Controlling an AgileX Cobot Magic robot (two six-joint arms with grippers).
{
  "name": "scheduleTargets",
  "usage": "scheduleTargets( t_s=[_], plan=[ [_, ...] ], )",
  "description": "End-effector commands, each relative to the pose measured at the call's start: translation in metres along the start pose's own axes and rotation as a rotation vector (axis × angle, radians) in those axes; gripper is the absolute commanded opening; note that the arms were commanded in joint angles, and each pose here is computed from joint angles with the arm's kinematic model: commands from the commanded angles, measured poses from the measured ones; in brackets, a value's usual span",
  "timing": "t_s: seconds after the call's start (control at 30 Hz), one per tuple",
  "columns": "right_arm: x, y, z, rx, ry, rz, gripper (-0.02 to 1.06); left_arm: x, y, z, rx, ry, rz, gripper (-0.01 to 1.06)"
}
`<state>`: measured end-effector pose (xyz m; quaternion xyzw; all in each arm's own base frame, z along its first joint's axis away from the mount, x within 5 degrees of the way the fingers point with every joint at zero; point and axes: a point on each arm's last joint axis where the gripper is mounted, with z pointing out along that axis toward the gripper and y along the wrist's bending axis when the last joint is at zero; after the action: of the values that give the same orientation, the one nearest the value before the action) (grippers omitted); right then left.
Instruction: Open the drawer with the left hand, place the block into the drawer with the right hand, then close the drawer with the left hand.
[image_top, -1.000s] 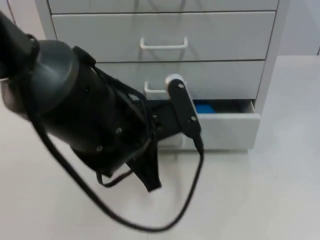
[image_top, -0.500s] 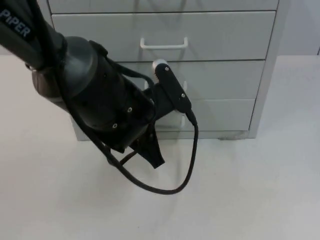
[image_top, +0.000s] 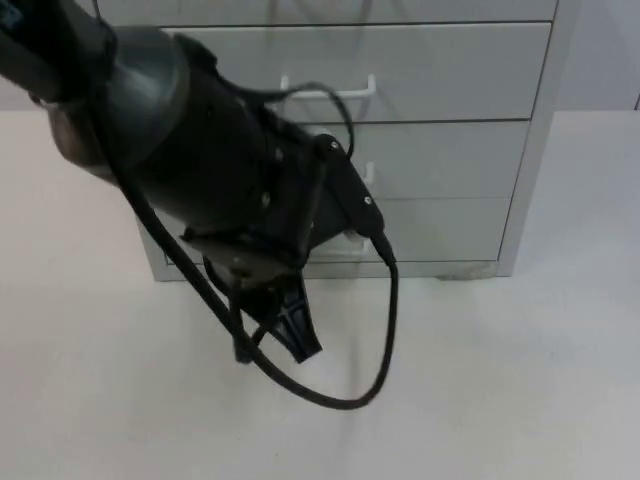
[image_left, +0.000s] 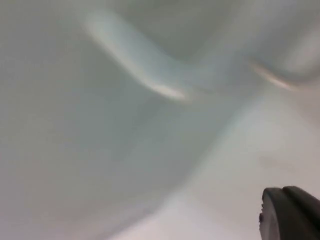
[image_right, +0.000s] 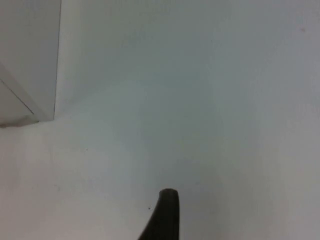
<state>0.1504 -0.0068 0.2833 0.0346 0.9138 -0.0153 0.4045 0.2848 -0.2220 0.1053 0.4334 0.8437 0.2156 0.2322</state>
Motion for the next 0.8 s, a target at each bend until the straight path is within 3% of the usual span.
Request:
scheduleTargets(
  t_s=[0.0, 0.03, 0.13, 0.17, 0.27, 0.53, 0.77],
  plan=[
    [0.0, -0.001, 0.0, 0.008, -0.01, -0.004, 0.75, -0.002, -0.004, -0.029, 0.107, 0.011, -0.024, 0.0],
    [0.0, -0.001, 0.0, 0.008, -0.01, -0.004, 0.75, -0.002, -0.004, -0.029, 0.107, 0.011, -0.024, 0.0],
    [0.0, -0.001, 0.0, 0.008, -0.009, -0.004, 0.75, -0.002, 0.0, -0.069, 0.267, -0.017, -0.044, 0.0],
    [0.0, -0.001, 0.0, 0.008, -0.009, -0.004, 0.75, -0.002, 0.0, -0.069, 0.267, -0.017, -0.044, 0.0],
    [0.0, -0.001, 0.0, 0.008, -0.009, -0.004, 0.75, 0.002, 0.008, -0.099, 0.387, -0.049, -0.086, 0.0],
    [0.001, -0.001, 0.0, 0.009, -0.006, -0.003, 0.75, 0.01, 0.032, -0.127, 0.409, -0.084, -0.182, 0.0],
    [0.001, -0.001, 0.0, 0.007, -0.004, 0.0, 0.75, 0.032, 0.08, -0.125, 0.373, -0.051, -0.337, 0.0]
  ],
)
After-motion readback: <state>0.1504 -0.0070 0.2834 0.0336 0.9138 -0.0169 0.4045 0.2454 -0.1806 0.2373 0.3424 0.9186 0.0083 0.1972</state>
